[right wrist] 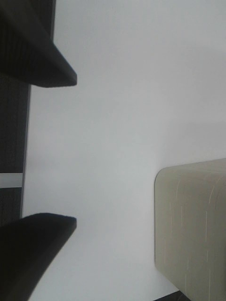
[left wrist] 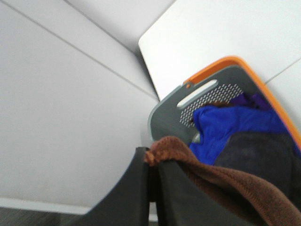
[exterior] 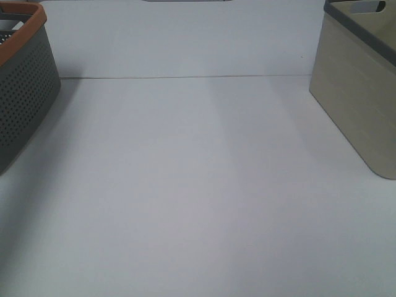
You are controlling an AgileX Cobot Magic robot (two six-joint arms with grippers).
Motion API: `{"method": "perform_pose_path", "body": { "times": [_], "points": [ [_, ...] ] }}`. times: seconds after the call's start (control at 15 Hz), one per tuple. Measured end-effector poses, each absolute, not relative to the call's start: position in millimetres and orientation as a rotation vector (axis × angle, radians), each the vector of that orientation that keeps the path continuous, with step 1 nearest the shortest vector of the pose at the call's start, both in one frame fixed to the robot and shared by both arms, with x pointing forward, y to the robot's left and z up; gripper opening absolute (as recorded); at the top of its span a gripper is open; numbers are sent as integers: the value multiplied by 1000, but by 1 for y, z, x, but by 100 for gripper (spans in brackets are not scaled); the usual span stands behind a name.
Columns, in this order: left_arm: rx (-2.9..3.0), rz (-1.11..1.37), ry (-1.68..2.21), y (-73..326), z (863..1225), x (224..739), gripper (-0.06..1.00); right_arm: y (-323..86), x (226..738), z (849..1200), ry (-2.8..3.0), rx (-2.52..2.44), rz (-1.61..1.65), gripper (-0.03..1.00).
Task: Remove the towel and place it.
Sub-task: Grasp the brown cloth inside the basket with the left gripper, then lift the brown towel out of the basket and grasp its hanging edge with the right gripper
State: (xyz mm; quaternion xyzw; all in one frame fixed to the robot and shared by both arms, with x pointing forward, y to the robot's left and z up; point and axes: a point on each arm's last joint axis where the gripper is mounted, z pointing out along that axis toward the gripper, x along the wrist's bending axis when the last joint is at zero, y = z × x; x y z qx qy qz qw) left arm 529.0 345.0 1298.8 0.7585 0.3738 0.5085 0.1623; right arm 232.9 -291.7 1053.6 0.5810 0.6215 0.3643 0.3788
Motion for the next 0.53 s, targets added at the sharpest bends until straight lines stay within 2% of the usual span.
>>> {"method": "perform_pose_path", "body": {
  "times": [0.33, 0.4, 0.53],
  "points": [
    [1995, 1459, 827, 302, 1336, 517, 2, -292, 233, 1054, 1588, 1484, 931, 65],
    [1953, 1461, 737, 284, 1346, 511, 2, -292, 233, 1054, 1588, 1484, 931, 65],
    [1948, 1423, 651, 263, 1347, 512, 2, -292, 233, 1054, 1588, 1484, 931, 65]
  ]
}}
